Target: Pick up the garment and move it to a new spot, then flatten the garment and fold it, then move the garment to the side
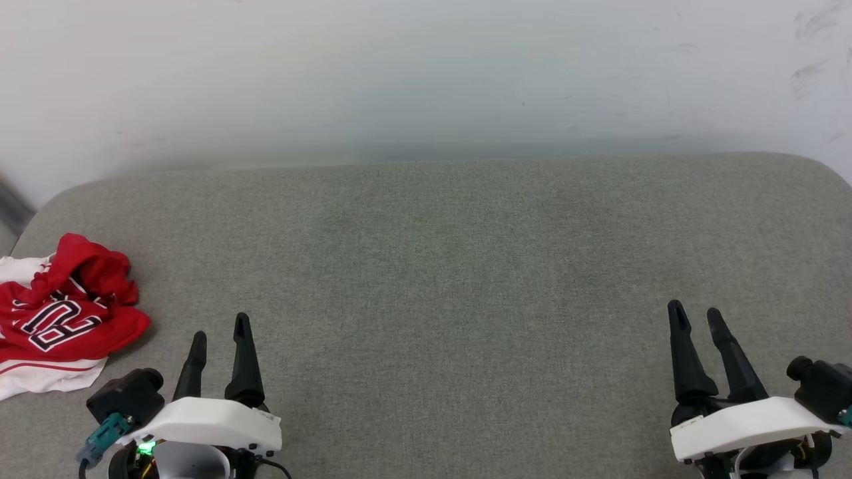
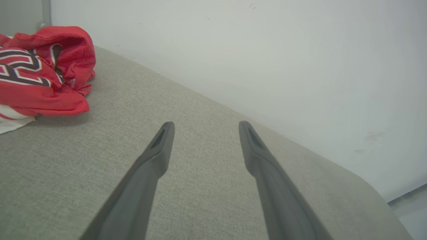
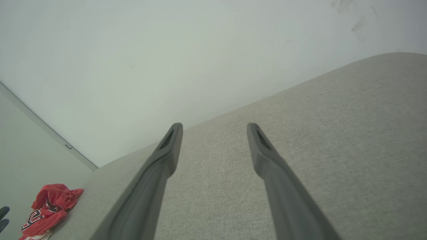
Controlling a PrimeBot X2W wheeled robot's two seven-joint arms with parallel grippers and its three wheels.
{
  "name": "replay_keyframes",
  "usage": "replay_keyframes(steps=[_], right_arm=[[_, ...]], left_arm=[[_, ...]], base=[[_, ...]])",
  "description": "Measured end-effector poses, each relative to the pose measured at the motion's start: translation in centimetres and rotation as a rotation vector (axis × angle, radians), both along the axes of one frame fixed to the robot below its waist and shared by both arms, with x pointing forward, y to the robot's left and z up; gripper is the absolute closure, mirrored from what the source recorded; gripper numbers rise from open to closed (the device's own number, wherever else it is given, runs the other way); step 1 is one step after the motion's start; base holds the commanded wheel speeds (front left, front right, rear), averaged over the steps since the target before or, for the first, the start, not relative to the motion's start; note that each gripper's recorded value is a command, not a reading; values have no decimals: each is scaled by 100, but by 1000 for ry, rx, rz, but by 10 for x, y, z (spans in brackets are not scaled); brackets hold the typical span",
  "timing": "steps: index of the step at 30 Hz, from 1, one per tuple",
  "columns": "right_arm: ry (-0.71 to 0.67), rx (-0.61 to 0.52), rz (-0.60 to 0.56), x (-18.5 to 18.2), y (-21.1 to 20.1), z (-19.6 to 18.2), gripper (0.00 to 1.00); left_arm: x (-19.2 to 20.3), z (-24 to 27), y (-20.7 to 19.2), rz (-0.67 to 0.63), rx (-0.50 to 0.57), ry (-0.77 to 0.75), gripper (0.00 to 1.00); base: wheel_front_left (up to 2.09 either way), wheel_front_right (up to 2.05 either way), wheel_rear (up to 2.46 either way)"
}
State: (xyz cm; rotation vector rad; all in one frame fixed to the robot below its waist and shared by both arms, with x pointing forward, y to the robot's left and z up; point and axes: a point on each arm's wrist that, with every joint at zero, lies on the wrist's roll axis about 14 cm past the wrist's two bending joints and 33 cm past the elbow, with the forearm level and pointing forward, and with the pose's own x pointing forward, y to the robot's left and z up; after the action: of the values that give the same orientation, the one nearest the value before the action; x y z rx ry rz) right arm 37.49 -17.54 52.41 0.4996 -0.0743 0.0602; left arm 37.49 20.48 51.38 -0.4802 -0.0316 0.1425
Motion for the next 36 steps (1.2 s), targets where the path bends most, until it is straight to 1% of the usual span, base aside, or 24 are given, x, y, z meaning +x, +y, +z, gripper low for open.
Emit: replay_keyframes(steps=[3,4,11,36], right_arm=[[-4,-36,2,-1,1,0,0],[-4,-70,6,-2,3,-2,0],[-15,-139,10,-3,5,-2,0],[-78,-304,20,-8,12,6,0]], left_arm=[[0,2,-2,-9,41,-6,0],[0,4,-5,-17,79,-13,0],[0,9,-11,-37,157,-38,0],[-3,19,-29,-97,362,-101,0]], base=[[0,0,0],[0,0,0],[0,0,0],[0,0,0]])
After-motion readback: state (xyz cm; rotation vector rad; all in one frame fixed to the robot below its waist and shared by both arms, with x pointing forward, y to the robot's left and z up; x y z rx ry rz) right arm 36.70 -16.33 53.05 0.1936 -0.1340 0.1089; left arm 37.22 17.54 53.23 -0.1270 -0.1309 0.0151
